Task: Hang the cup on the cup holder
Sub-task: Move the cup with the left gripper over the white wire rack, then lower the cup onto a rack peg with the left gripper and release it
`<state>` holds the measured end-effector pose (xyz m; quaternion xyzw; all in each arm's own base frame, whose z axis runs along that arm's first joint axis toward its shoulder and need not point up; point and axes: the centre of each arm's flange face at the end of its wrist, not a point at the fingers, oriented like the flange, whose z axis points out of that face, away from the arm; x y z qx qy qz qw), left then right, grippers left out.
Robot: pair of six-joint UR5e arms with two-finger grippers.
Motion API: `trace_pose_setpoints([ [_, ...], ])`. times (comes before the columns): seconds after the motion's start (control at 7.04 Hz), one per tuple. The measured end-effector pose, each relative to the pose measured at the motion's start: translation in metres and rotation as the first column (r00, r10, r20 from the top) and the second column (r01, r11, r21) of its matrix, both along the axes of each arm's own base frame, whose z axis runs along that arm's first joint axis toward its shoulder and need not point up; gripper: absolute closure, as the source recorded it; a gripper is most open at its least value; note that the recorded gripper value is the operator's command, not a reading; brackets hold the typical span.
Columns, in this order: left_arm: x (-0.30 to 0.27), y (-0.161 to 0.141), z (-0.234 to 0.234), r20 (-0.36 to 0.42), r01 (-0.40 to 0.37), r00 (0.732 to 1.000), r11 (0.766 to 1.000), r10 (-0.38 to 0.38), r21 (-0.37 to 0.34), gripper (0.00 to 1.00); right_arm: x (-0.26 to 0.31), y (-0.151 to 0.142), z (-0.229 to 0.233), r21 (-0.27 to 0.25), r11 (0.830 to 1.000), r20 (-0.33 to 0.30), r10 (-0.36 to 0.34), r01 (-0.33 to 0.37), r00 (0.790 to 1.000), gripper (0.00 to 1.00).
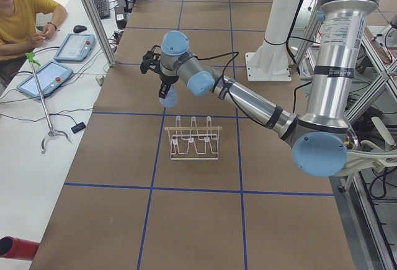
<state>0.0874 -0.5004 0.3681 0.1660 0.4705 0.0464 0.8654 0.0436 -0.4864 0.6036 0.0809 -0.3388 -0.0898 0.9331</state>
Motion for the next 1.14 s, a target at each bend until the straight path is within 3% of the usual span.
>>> trace_pose_setpoints([
  [0.28, 0.005, 0.008, -0.002, 0.144, 0.005, 0.99, 1.0, -0.001, -0.03, 1.0, 0.014, 0.007, 0.006, -0.021, 0.999, 0.003, 0.029, -0.029, 1.0, 0.0],
  [0.43, 0.012, 0.013, 0.002, 0.176, -0.008, 0.984, 0.999, 0.015, -0.042, 1.0, 0.016, 0.009, 0.006, -0.022, 0.999, 0.003, 0.033, -0.033, 0.999, 0.0],
  [1.14, 0.05, 0.022, 0.018, 0.202, -0.079, 0.975, 0.994, 0.093, -0.075, 1.0, 0.017, 0.01, 0.006, -0.021, 0.999, 0.004, 0.036, -0.036, 0.999, 0.0],
])
